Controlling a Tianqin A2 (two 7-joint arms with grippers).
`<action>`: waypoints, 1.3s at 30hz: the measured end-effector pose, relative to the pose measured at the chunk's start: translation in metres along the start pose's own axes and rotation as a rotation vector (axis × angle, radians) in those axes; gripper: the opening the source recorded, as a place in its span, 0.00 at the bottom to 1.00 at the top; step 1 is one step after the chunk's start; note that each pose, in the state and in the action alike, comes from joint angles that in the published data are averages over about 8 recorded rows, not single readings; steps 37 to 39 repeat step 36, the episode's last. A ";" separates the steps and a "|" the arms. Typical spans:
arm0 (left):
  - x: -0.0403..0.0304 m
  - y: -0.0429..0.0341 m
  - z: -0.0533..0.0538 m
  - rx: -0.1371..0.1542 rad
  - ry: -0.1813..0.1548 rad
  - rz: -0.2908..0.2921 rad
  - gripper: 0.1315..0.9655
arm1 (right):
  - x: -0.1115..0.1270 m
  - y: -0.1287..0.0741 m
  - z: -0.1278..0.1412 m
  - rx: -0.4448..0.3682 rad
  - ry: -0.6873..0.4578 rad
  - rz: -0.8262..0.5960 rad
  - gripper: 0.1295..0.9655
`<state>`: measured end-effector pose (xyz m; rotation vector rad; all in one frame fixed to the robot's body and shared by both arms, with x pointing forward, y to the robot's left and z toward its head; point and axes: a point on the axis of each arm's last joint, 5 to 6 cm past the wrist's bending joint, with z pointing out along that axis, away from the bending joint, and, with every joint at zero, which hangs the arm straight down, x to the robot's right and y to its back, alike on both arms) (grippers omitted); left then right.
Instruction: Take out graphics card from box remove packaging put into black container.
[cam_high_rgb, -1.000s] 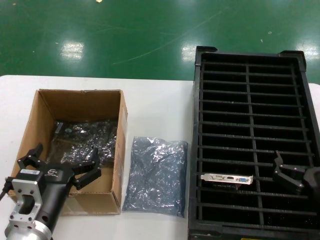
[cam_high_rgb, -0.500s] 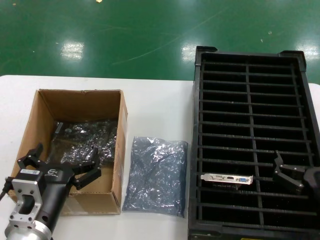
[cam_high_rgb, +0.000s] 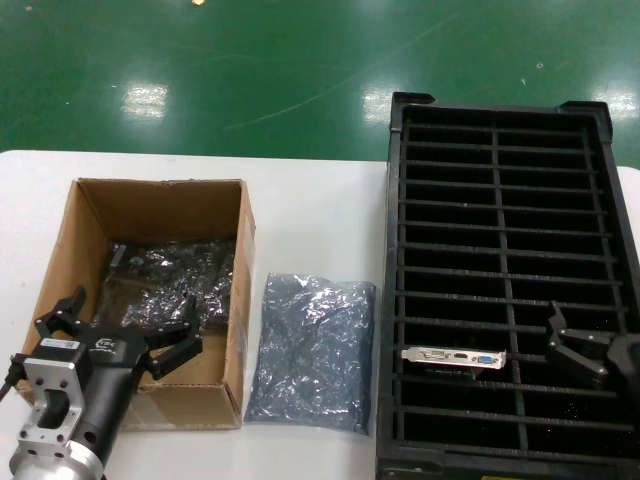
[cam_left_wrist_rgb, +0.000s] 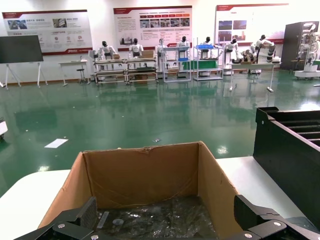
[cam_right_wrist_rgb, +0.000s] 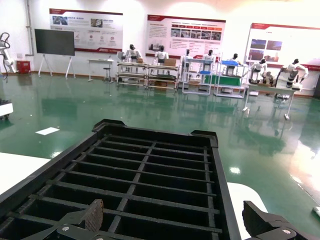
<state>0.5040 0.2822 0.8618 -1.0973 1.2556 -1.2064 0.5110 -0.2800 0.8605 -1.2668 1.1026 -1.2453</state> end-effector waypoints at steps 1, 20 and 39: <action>0.0000 0.0000 0.000 0.000 0.000 0.000 1.00 | 0.000 0.000 0.000 0.000 0.000 0.000 1.00; 0.0000 0.0000 0.000 0.000 0.000 0.000 1.00 | 0.000 0.000 0.000 0.000 0.000 0.000 1.00; 0.0000 0.0000 0.000 0.000 0.000 0.000 1.00 | 0.000 0.000 0.000 0.000 0.000 0.000 1.00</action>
